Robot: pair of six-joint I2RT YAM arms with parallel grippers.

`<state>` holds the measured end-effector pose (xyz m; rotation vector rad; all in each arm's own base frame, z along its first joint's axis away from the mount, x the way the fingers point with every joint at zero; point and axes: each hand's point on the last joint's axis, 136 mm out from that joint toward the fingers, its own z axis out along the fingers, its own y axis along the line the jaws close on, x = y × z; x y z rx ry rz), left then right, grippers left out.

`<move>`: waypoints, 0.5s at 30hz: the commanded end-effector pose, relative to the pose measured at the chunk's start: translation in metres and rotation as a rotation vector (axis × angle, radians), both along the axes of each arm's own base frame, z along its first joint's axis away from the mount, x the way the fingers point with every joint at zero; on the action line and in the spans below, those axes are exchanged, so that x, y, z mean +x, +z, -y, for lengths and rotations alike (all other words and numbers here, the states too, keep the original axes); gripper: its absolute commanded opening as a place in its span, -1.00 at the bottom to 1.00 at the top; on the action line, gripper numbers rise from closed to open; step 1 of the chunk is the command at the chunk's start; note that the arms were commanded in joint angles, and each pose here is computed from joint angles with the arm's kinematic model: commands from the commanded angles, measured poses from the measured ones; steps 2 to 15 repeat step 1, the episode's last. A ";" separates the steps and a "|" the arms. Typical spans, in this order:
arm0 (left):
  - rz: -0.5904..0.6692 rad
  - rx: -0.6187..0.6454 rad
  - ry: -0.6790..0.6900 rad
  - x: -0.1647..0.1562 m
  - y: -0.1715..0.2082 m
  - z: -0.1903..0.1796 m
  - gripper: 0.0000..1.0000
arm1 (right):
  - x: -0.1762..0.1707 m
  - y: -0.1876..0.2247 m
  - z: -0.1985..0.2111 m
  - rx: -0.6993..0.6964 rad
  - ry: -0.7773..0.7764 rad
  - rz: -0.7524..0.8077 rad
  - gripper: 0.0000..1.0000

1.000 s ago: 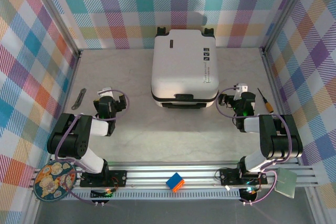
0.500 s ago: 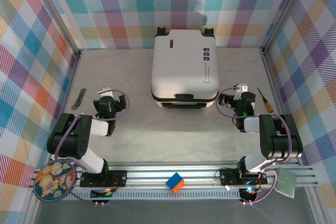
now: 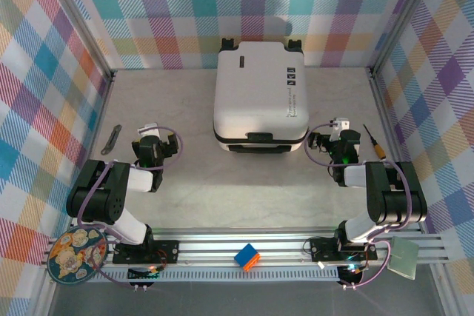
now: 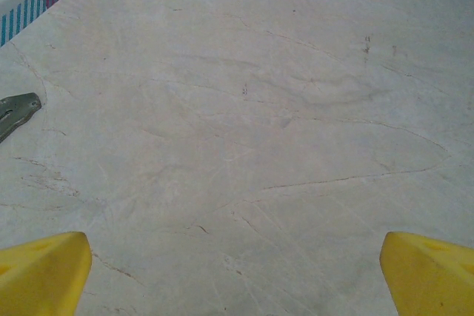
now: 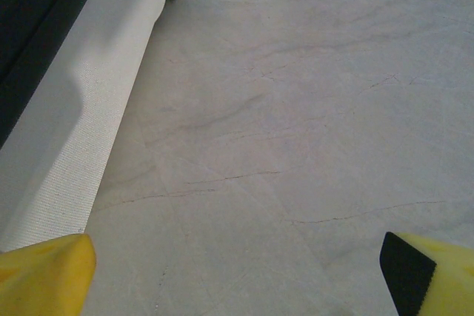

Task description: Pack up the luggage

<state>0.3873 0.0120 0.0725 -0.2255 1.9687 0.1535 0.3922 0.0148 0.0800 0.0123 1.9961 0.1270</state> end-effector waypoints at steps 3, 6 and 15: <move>0.051 0.006 -0.006 0.006 0.013 0.003 1.00 | 0.006 0.011 -0.005 -0.011 0.032 0.038 0.98; 0.051 0.006 -0.006 0.006 0.013 0.003 1.00 | 0.006 0.011 -0.005 -0.011 0.032 0.038 0.98; 0.051 0.006 -0.006 0.006 0.013 0.003 1.00 | 0.006 0.011 -0.005 -0.011 0.032 0.038 0.98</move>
